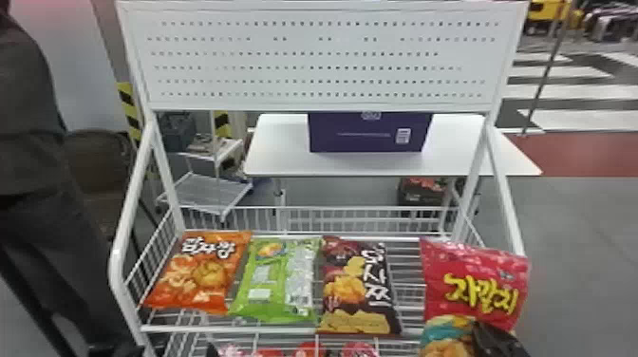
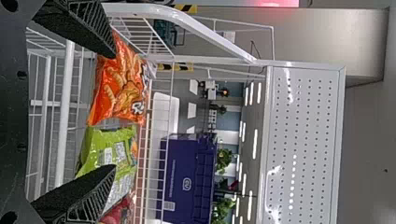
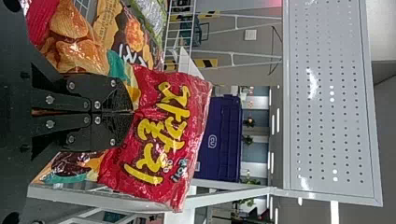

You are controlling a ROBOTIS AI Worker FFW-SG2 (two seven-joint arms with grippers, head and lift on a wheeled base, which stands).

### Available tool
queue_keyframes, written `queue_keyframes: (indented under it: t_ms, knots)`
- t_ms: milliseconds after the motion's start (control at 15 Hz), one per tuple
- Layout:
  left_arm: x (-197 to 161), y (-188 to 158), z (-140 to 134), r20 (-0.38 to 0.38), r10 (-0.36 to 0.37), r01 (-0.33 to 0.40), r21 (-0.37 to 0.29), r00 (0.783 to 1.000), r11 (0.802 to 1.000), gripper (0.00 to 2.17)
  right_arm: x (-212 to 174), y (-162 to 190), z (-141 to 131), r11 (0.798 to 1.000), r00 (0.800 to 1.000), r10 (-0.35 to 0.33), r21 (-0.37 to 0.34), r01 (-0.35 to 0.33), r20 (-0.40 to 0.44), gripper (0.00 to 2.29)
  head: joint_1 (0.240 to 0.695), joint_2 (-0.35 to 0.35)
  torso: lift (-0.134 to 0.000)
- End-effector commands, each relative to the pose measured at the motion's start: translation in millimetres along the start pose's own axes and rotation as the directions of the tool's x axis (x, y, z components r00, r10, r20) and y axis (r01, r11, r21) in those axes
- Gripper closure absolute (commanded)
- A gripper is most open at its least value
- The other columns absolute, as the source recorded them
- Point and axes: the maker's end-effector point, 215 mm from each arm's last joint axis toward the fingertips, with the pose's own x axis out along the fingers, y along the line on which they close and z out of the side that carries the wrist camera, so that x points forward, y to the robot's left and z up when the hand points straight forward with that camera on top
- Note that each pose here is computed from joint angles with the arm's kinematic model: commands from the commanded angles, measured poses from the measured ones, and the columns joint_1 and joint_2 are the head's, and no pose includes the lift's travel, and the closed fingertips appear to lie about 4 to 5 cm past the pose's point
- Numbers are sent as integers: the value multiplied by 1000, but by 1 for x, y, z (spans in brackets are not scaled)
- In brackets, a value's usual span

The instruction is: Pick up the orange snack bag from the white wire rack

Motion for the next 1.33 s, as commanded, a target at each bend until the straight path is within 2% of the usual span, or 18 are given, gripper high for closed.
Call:
queue_keyframes:
  t_ms: [0,400,667,867,933,1133,1267]
  knots:
    - [0,0,4,11,-1,1,-6,1000,1000,36,0,1,0,1000,1000,1,0,-1,0,2219,499,0,0]
    - [4,0,10,24,-4,4,0,1000,1000,36,1,2,3,1000,1000,2,1,-2,6,2219,499,0,0]
    - [17,-3,4,1,-17,17,11,1000,1000,36,1,1,4,1000,1000,0,3,0,8,2219,499,0,0]
    - [56,-8,-3,-30,-26,27,33,999,999,36,1,0,3,1000,1000,-5,7,5,8,2219,499,0,0]
    - [72,-10,2,-16,-30,31,24,999,999,36,0,-1,3,1000,1000,-8,9,8,6,2219,499,0,0]
    - [119,-21,-11,-63,-45,49,55,997,997,39,-1,-2,2,1000,1000,-14,11,14,7,2219,499,0,0]
    - [144,-18,-12,-72,-51,54,28,996,998,39,-2,-4,2,1000,1000,-17,11,17,5,2219,499,0,0]
